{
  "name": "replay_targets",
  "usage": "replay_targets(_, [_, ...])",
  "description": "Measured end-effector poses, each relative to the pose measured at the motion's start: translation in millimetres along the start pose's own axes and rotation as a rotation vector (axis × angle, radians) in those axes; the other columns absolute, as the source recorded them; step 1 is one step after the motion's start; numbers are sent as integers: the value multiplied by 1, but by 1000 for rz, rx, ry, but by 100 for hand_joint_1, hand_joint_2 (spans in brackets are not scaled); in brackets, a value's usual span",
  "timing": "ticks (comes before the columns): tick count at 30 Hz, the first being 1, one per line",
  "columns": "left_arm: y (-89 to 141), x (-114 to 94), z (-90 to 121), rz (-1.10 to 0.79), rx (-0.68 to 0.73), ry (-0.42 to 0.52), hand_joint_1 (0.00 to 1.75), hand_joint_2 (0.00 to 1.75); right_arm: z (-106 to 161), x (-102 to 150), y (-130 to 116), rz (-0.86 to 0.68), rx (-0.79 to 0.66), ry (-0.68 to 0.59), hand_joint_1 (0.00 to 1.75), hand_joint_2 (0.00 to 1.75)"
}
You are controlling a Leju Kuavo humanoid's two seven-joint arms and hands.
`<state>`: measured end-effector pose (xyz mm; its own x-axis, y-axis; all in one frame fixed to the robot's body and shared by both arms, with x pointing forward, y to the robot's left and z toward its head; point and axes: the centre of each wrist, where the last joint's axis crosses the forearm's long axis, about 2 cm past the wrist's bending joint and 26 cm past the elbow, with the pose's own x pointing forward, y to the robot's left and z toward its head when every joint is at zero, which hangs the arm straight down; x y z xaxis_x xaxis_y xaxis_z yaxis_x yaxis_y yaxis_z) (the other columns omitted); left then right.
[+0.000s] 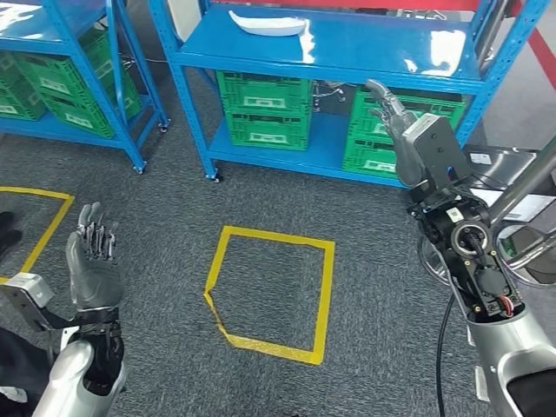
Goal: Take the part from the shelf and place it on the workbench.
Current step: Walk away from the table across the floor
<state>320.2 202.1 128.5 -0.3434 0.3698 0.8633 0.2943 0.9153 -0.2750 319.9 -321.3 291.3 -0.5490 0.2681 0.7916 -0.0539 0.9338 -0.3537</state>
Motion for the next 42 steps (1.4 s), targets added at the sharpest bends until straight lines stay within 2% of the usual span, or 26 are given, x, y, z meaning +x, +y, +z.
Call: replay_targets(42, [0,-5,11,13,34,19,0,0,-6,3,3,-3,19,5,0,0])
